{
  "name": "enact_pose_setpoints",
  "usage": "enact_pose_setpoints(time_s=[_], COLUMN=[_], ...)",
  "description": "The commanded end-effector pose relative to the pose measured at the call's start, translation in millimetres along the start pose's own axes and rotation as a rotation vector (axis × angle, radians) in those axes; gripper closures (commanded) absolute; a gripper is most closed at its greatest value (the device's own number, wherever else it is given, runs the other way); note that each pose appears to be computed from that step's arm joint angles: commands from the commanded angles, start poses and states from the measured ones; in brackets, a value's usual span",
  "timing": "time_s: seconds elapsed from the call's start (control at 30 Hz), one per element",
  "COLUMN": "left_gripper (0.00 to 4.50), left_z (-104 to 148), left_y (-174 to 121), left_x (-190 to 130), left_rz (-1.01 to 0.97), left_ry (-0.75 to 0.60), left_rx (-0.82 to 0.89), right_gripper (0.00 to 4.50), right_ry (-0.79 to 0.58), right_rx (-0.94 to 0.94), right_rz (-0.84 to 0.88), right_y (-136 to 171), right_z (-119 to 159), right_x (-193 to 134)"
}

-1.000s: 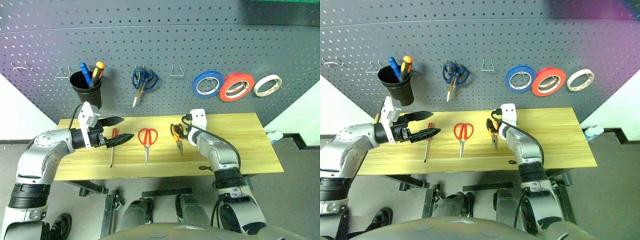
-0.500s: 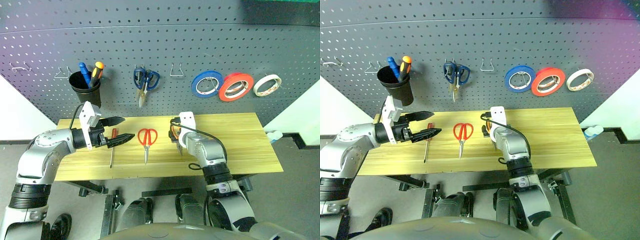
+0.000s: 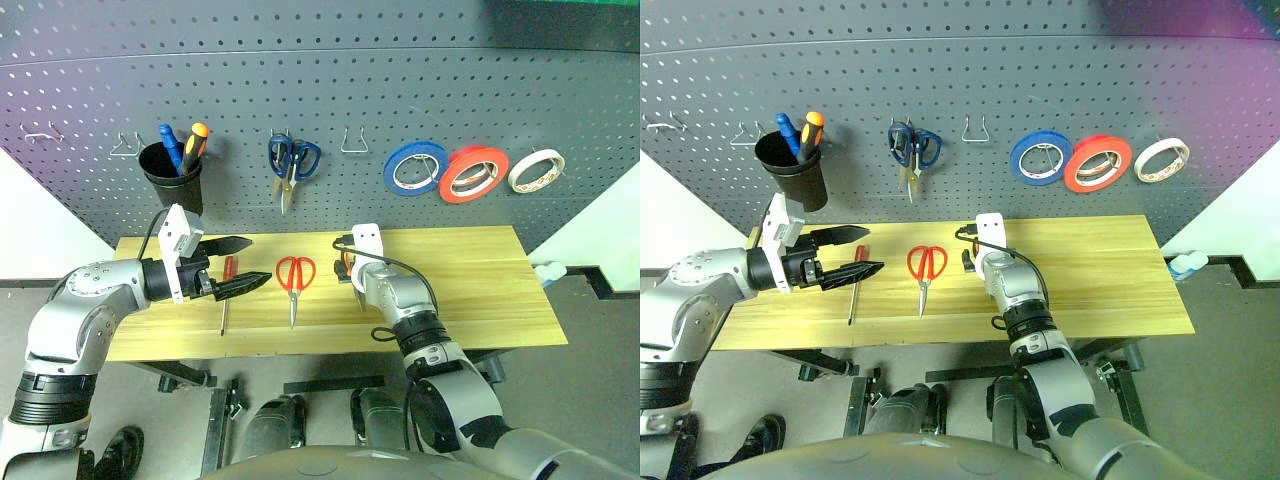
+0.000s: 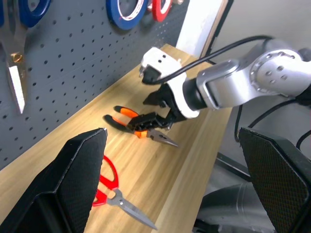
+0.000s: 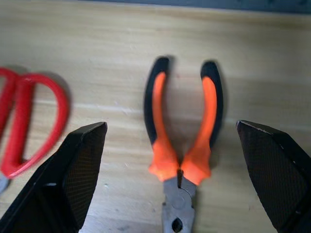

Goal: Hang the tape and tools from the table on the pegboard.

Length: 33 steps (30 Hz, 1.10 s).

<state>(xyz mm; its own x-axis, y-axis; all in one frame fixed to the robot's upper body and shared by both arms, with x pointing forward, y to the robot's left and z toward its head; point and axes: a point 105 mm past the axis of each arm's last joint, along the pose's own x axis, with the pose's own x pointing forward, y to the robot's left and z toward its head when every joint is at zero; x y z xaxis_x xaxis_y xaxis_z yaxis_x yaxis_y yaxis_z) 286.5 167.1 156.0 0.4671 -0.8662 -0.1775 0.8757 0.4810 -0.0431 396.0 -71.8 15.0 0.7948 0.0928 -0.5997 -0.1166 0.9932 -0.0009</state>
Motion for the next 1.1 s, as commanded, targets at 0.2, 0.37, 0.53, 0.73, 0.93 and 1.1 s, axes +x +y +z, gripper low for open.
enact_pose_setpoints(time_s=[0.2,0.37,0.53,0.73,0.93,1.1], left_gripper=[0.0,0.0,0.0,0.0,0.0,0.0], left_z=[15,15,15,14,15,15], left_y=[-1,-2,-2,-4,-4,-5], left_x=[-6,-6,-6,-7,-7,-7], left_rz=[0.019,0.021,0.022,0.022,0.023,0.02], left_ry=[-0.029,-0.032,-0.031,-0.029,-0.029,-0.033], left_rx=[0.051,0.053,0.052,0.048,0.055,0.052], right_gripper=[0.04,0.04,0.04,0.04,0.04,0.04], right_ry=[-0.054,-0.037,-0.035,-0.031,-0.005,0.031], right_rx=[0.011,-0.004,-0.03,-0.056,-0.093,-0.104], right_rz=[-0.003,-0.011,-0.014,-0.025,-0.031,-0.035], right_y=[1,1,2,0,-1,-3], right_z=[20,13,11,10,4,-1], right_x=[2,5,8,11,13,13])
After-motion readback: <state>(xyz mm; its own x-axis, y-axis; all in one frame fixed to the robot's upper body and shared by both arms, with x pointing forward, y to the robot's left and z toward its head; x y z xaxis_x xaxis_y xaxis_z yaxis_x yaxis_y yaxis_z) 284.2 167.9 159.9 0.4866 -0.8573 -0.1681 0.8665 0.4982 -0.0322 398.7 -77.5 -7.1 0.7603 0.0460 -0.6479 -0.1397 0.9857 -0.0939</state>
